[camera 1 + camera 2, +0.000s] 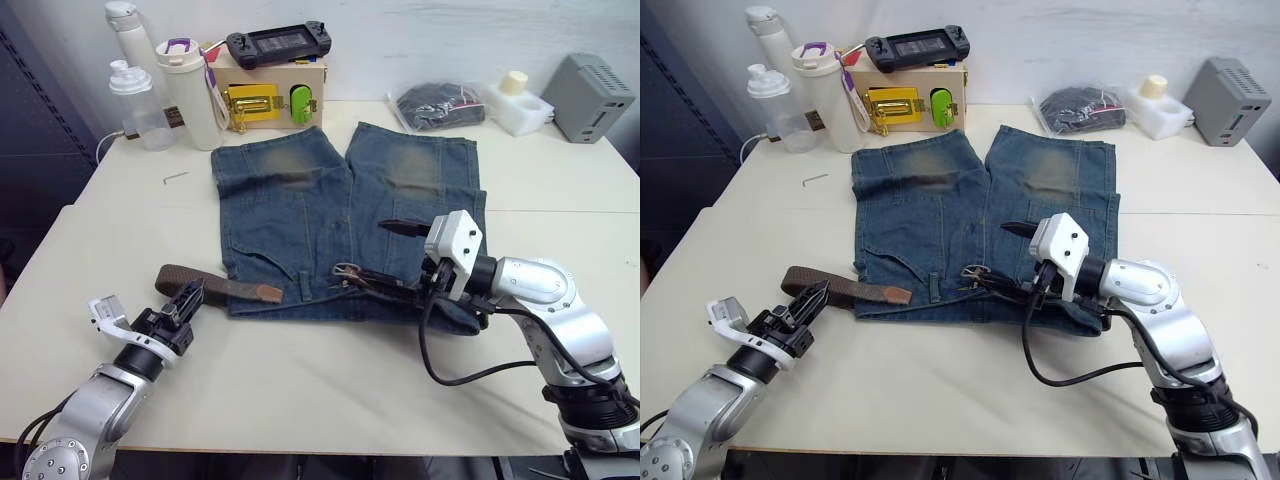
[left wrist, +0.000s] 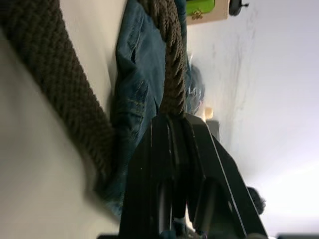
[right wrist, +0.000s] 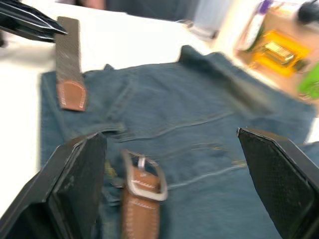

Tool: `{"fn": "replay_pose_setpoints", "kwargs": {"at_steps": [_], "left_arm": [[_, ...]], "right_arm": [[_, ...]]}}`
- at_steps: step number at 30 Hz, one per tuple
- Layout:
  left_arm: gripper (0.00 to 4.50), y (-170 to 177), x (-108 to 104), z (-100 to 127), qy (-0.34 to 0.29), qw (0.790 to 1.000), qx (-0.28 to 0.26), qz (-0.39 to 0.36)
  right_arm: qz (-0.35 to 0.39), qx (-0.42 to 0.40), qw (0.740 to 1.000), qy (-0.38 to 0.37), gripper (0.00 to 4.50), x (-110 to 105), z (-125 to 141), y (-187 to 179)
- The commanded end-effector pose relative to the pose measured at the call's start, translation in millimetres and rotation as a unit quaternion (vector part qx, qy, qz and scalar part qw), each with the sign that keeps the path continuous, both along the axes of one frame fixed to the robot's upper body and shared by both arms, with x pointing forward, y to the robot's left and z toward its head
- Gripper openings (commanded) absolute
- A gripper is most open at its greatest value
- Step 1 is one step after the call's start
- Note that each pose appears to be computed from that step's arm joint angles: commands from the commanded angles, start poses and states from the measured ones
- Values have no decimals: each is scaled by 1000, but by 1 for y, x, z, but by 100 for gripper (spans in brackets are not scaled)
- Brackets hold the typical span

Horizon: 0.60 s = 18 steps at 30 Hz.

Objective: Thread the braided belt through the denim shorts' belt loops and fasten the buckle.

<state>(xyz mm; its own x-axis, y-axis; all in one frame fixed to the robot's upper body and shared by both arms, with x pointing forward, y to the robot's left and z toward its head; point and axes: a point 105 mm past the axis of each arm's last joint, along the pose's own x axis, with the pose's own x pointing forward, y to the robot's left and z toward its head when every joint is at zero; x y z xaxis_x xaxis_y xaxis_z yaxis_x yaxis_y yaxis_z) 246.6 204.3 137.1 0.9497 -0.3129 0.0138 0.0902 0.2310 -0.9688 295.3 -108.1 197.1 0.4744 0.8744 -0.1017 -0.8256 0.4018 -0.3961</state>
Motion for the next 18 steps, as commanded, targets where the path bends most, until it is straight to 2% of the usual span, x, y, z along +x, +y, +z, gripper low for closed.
{"fn": "replay_pose_setpoints", "kwargs": {"at_steps": [1, 8, 18], "left_arm": [[0, -17, 4, 10, -21, 999, 3, -36], [0, -25, 13, 7, -15, 999, 16, -43], [0, -23, 27, 8, -16, 999, 29, -11]], "right_arm": [[8, 12, 1000, -5, 446, -3, 16, -4], [-1, 16, 1000, 17, 446, -5, 15, -12], [3, 34, 999, 38, 446, -10, 18, -14]]}}
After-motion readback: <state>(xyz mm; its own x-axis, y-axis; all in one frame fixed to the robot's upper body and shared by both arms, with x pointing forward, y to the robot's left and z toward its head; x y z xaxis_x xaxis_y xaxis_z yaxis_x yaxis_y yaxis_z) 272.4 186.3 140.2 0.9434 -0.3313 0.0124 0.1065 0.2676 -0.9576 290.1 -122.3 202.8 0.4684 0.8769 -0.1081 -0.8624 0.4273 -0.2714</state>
